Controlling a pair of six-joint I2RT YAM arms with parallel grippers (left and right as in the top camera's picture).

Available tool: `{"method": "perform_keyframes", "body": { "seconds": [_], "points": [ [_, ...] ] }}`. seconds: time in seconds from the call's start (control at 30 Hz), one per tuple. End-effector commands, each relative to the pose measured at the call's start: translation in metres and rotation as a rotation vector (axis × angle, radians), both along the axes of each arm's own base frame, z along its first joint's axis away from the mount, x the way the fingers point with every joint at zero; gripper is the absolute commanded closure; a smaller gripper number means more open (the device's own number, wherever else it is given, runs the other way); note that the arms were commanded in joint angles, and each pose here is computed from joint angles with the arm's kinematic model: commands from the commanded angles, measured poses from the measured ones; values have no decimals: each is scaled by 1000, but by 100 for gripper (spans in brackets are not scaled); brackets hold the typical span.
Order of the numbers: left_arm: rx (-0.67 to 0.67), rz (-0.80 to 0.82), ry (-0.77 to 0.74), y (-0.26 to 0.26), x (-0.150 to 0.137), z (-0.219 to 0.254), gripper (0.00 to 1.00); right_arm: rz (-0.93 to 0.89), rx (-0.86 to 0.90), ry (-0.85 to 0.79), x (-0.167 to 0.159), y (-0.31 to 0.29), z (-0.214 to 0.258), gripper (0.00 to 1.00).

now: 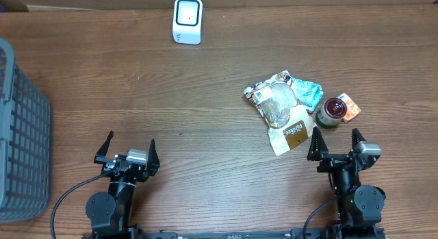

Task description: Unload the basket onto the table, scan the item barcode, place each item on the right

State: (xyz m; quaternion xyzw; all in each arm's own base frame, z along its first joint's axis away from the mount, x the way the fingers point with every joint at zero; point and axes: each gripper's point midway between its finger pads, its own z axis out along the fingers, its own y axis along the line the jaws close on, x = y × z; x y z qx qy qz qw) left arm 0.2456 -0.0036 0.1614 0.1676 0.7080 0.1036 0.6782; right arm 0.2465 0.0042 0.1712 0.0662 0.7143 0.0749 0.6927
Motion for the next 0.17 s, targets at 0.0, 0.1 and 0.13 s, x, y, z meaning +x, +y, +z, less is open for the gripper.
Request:
{"method": "perform_keyframes", "body": {
  "seconds": [0.0, 0.1, 0.13],
  "points": [
    [19, -16, -7, -3, -1, 0, 0, 4, 1, -5, 0, 1, -1, 0],
    [18, -16, -7, -3, -1, 0, 0, 4, 1, -5, 0, 1, -1, 0],
    [19, -16, -7, -3, -1, 0, 0, 4, 1, -5, 0, 1, -1, 0]
  ]
}}
